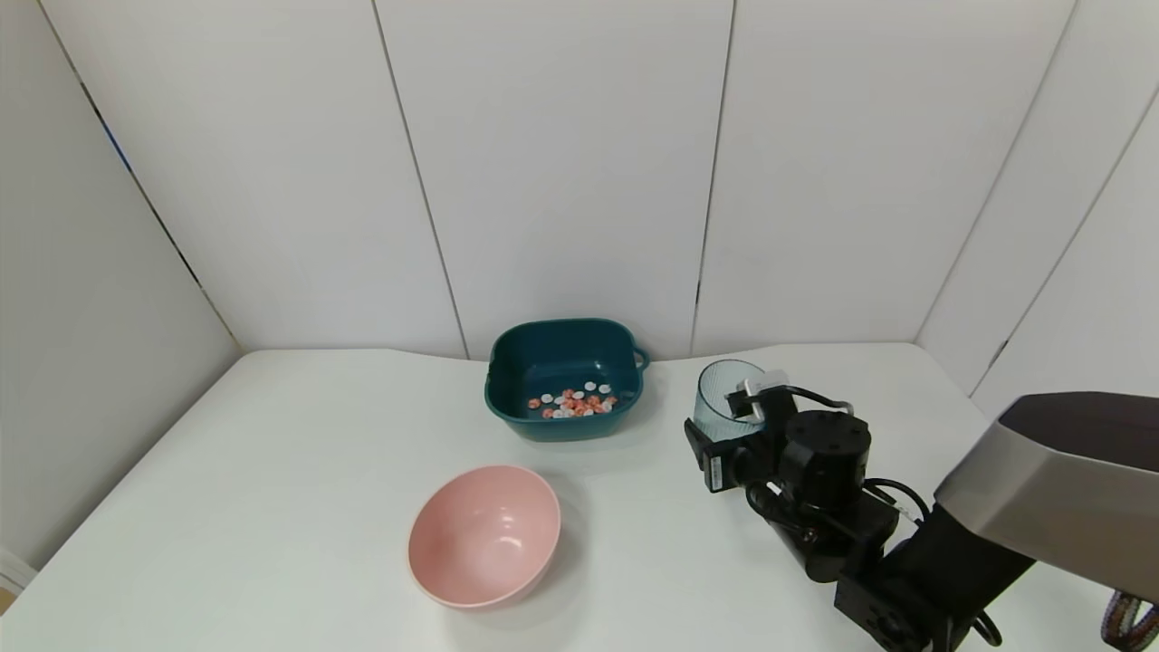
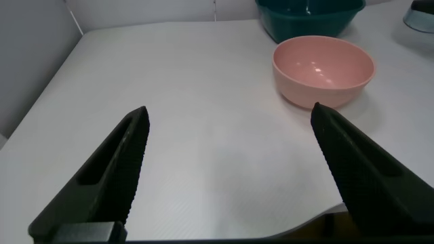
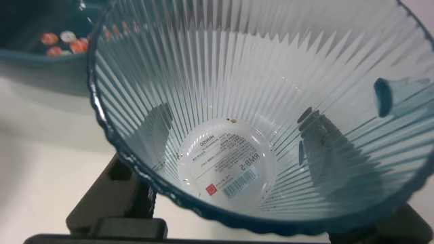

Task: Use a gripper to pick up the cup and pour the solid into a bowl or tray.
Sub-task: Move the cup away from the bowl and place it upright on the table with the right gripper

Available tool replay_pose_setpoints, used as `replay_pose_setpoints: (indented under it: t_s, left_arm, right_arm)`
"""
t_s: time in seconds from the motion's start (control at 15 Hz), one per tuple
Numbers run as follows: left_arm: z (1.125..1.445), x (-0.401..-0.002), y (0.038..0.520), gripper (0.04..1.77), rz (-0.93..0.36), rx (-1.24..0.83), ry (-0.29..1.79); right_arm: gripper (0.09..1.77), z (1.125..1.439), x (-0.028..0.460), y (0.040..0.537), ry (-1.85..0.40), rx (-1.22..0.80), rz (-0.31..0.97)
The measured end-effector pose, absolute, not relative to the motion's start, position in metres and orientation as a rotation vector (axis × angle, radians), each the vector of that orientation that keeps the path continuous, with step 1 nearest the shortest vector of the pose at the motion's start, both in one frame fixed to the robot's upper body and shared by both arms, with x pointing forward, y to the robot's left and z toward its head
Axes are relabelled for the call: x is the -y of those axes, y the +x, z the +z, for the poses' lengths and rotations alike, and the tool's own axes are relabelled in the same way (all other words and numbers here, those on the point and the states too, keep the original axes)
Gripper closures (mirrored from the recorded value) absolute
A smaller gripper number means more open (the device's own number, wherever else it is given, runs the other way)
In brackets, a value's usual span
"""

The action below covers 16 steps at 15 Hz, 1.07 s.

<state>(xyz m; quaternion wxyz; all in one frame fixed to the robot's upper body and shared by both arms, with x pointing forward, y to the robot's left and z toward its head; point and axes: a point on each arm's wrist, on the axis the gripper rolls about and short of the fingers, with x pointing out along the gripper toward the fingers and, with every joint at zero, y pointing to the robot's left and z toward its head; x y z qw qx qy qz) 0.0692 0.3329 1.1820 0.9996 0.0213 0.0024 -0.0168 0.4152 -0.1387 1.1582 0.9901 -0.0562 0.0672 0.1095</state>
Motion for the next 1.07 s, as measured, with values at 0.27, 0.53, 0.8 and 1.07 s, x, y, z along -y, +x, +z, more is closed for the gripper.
replay_pose_setpoints:
  t_s: [0.27,0.53,0.8,1.07]
  left_arm:
    - [1.182,-0.333,0.069,0.09,-0.033,-0.005,0.043]
    - [1.182,-0.333,0.069,0.09,-0.034,-0.005,0.043]
    - [1.182,-0.333,0.069,0.09,-0.033,-0.004,0.042]
    - [1.182,-0.333,0.069,0.09,-0.034,-0.005,0.042]
  right_arm:
    - [0.52,1.140,0.140,0.418,-0.160,-0.169,0.222]
    - [0.52,1.132,0.135,0.417,-0.158,-0.171,0.253]
    - [0.46,1.129,0.136,0.418,-0.150,-0.167,0.261]
    - [0.33,1.129,0.138,0.419,-0.144,-0.171,0.266]
